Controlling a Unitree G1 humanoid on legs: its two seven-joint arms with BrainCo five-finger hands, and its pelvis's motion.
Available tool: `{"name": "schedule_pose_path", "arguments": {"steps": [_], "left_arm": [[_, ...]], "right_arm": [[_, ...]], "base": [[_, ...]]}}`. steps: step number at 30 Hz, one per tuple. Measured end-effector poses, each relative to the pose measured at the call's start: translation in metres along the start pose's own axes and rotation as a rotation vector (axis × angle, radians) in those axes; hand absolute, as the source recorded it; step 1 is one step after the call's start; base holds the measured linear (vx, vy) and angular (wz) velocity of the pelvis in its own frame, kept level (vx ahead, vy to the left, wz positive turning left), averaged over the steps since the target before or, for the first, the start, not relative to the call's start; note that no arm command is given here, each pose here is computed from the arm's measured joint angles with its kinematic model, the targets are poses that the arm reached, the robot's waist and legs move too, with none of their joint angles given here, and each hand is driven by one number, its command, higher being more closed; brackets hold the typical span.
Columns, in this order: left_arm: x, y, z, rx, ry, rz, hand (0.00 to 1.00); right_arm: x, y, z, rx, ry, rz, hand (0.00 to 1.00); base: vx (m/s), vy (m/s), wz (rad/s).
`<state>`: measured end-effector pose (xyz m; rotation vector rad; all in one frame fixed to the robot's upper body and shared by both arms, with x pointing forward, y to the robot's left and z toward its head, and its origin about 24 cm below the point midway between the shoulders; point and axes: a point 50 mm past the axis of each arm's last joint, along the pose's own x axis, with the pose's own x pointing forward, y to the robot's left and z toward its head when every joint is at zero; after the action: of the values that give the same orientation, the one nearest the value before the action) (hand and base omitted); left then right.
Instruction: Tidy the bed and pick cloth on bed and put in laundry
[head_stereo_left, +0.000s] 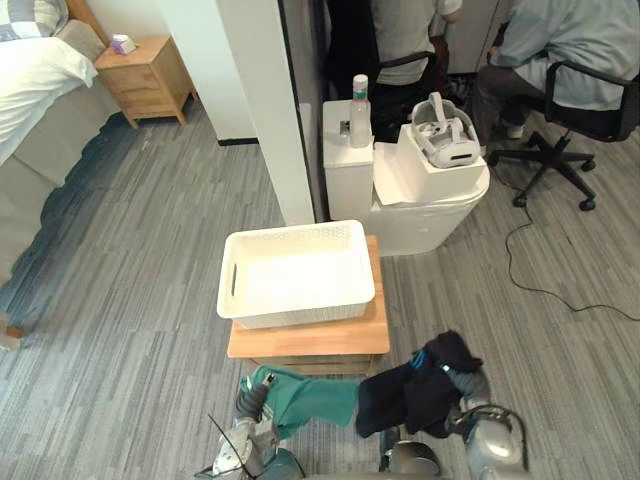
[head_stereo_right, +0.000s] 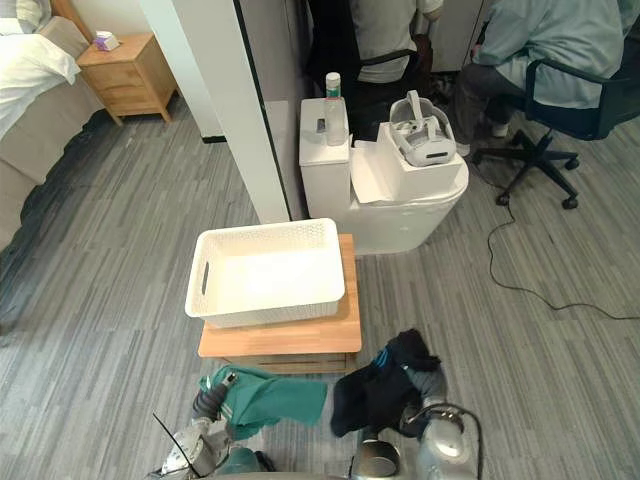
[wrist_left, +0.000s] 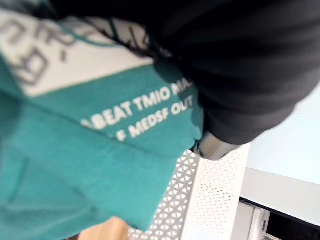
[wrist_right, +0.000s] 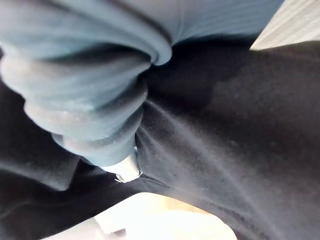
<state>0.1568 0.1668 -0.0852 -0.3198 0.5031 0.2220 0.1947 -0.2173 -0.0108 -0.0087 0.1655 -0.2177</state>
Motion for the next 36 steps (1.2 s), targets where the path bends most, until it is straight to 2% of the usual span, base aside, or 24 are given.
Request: {"name": "schedule_pose_path", "arguments": {"steps": [7,13,18,26,36], "left_arm": [[-0.005,0.014,0.007,0.050,-0.022,-0.006,1.00],[-0.009,0.019,0.003,0.070,0.002,-0.016,1.00],[-0.009,0.017,0.001,0.064,0.011,-0.019,1.00],[-0.010,0.020,-0.008,0.045,0.052,-0.007,1.00],[-0.008,0.015,-0.012,0.050,0.070,-0.031,1.00]], "right_arm": [[0.016,0.027,0.087,-0.004,-0.375,0.098,1.00],[0.030,0.063,0.166,-0.123,-0.709,0.268,1.00],[0.049,0.093,0.215,-0.231,-0.863,0.357,1.00],[0.075,0.120,0.284,-0.343,-0.991,0.365,1.00],[0.089,0.122,0.292,-0.342,-0.942,0.317,1.00]], "base": [[0.04,0.146,0.13],[0.00,0.015,-0.01],[0.06,0.001,0.05],[-0.01,-0.008,0.09],[-0.10,-0.047,0.12]]}}
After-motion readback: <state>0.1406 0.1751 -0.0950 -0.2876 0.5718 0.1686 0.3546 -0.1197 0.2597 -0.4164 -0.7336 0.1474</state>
